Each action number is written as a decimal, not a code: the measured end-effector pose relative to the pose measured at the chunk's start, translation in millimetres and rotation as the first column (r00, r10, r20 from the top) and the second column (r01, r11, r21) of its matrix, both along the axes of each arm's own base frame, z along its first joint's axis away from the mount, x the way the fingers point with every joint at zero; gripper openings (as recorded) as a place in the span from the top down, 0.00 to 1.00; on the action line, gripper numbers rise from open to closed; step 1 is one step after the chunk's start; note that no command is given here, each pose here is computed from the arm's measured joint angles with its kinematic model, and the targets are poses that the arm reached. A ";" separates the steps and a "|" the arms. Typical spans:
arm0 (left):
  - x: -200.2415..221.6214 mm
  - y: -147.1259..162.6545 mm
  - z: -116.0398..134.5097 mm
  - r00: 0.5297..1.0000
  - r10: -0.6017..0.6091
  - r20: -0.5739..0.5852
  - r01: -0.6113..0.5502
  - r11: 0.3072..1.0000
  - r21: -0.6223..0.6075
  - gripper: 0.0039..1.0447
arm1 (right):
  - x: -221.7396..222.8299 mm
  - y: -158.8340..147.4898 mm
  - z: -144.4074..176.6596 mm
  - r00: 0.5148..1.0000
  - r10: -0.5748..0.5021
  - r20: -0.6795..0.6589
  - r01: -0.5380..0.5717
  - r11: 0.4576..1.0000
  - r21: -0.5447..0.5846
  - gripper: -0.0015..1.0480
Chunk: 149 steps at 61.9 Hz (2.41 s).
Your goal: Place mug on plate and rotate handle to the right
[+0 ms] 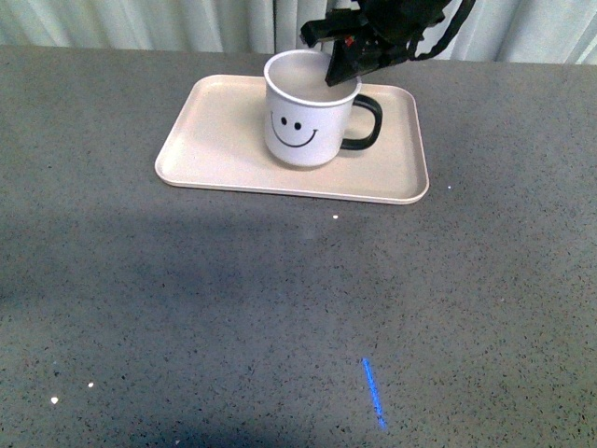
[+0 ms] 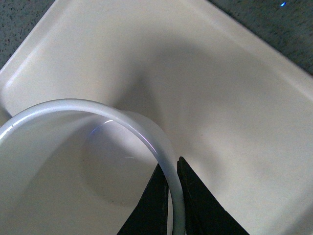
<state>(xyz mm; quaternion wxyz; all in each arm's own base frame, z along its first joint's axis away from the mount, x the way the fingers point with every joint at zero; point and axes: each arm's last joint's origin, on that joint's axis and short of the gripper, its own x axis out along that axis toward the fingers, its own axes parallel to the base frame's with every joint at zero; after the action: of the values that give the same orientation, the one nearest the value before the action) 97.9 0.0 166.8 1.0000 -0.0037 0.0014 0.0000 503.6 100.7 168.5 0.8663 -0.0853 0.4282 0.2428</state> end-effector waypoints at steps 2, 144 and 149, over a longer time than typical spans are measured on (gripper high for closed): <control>0.0 0.0 0.0 1.000 0.000 0.000 0.000 1.000 0.000 0.09 | 2.5 -2.7 3.9 1.000 0.013 0.012 -0.013 1.000 -0.009 0.98; 0.0 0.0 0.0 1.000 0.000 0.000 0.000 1.000 0.000 0.09 | -204.2 -84.5 26.1 0.518 -0.480 0.708 0.348 0.874 0.339 0.98; 0.0 0.0 0.0 1.000 0.000 0.000 0.000 1.000 0.000 0.09 | -223.3 -86.0 18.3 0.532 -0.480 0.698 0.348 0.875 0.337 0.98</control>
<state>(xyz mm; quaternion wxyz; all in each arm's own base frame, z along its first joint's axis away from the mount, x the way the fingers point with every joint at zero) 97.9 0.0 166.8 1.0000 -0.0037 0.0014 0.0002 280.3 14.6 186.8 0.9999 -0.0073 0.0094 0.0033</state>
